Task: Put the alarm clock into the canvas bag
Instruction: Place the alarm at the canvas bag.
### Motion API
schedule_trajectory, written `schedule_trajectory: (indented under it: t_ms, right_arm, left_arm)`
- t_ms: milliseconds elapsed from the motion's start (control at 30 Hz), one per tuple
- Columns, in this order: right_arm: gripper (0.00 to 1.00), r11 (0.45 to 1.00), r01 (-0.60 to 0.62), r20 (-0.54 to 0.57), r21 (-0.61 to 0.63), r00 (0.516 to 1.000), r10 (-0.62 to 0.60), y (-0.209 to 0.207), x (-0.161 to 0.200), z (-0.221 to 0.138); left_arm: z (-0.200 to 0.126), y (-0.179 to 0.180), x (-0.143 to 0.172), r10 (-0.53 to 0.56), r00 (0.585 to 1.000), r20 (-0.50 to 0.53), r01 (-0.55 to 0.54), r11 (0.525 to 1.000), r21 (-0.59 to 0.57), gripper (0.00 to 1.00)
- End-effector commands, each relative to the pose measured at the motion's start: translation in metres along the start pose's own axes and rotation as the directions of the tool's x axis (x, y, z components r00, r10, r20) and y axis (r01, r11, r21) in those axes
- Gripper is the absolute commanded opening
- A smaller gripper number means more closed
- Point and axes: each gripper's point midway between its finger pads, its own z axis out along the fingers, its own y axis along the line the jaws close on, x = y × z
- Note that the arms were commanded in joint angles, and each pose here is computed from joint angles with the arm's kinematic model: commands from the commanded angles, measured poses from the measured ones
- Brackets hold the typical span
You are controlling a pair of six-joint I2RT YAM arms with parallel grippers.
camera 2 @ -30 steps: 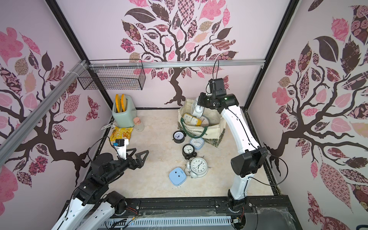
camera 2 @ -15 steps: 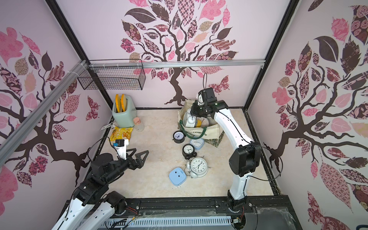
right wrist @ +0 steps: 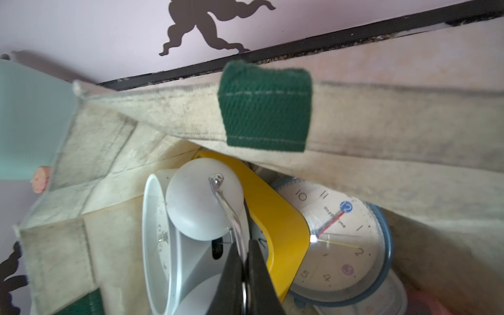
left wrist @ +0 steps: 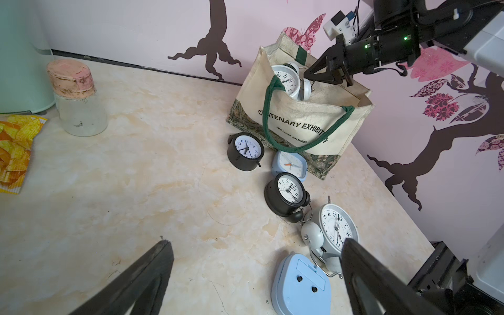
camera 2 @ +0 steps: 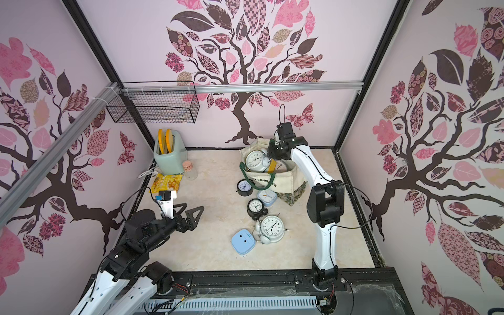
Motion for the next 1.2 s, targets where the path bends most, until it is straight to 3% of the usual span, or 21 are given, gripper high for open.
schedule_trajectory:
  t_ms: [0,100,267,433,667,867,1167]
  right_arm:
    - [0.04,0.994,-0.009,-0.003,0.110,1.000,0.009,-0.024,-0.002,0.010]
    - [0.05,0.985,-0.017,0.035,0.169,0.999,0.011,-0.033,-0.007,-0.003]
    - [0.17,0.979,-0.024,0.111,0.203,0.994,0.001,-0.040,-0.009,-0.027]
    - [0.32,0.985,-0.049,0.088,0.168,0.996,0.034,-0.044,-0.006,-0.023]
    - [0.38,0.995,-0.071,0.144,0.070,0.988,0.060,-0.022,-0.022,-0.045]
    - [0.51,0.998,-0.067,0.174,0.005,0.983,0.065,-0.009,-0.026,-0.063]
    - [0.56,0.997,-0.060,0.170,-0.040,0.983,0.066,-0.003,-0.018,-0.069]
  left_arm:
    - [0.004,0.005,0.010,-0.002,1.000,-0.021,0.002,1.000,-0.017,0.98]
    - [0.005,0.007,0.011,-0.005,1.000,-0.028,0.004,1.000,-0.027,0.98]
    - [0.008,0.008,0.013,-0.010,0.999,-0.039,0.009,0.999,-0.030,0.98]
    - [0.015,0.011,0.021,-0.018,0.995,-0.098,0.013,0.999,-0.051,0.98]
    - [0.027,0.017,0.032,-0.022,0.982,-0.188,0.005,0.996,-0.091,0.98]
    - [0.035,0.016,0.039,-0.001,0.958,-0.286,-0.027,0.995,-0.091,0.98]
    - [0.050,-0.004,0.062,0.094,0.891,-0.444,-0.108,0.994,-0.005,0.98]
